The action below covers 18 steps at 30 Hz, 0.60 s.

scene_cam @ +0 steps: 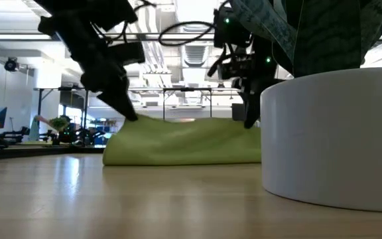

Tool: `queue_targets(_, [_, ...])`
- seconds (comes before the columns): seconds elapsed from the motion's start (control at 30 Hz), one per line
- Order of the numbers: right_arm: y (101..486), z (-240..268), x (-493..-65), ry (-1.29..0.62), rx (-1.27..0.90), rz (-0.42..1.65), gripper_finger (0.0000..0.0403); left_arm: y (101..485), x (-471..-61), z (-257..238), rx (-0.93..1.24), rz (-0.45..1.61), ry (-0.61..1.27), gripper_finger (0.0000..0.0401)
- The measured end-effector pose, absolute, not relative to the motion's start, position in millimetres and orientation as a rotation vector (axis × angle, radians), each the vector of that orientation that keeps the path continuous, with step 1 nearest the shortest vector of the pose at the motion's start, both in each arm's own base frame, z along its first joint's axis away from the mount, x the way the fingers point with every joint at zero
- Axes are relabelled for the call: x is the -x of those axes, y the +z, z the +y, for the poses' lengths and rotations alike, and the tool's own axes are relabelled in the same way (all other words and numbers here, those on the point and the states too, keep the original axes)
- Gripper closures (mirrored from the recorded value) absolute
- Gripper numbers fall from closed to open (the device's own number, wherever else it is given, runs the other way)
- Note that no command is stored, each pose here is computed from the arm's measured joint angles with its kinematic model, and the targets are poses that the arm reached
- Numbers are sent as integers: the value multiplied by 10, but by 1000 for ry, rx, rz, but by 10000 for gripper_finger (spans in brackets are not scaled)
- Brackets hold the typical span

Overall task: Fold microfiber towels
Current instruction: Fold the light green microfiber cloth

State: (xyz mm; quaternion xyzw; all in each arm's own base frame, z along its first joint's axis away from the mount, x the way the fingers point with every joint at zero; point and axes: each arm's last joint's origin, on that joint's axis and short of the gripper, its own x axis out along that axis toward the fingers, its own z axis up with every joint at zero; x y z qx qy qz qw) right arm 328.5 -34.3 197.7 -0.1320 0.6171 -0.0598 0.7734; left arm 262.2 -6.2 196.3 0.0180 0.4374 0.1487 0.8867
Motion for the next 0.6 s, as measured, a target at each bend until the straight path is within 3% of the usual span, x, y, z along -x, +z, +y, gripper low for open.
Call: queue_targets(0.6, [1760,-623,-3390,-164,300,1275,394,1918,-2575,121,-13,981,353,401])
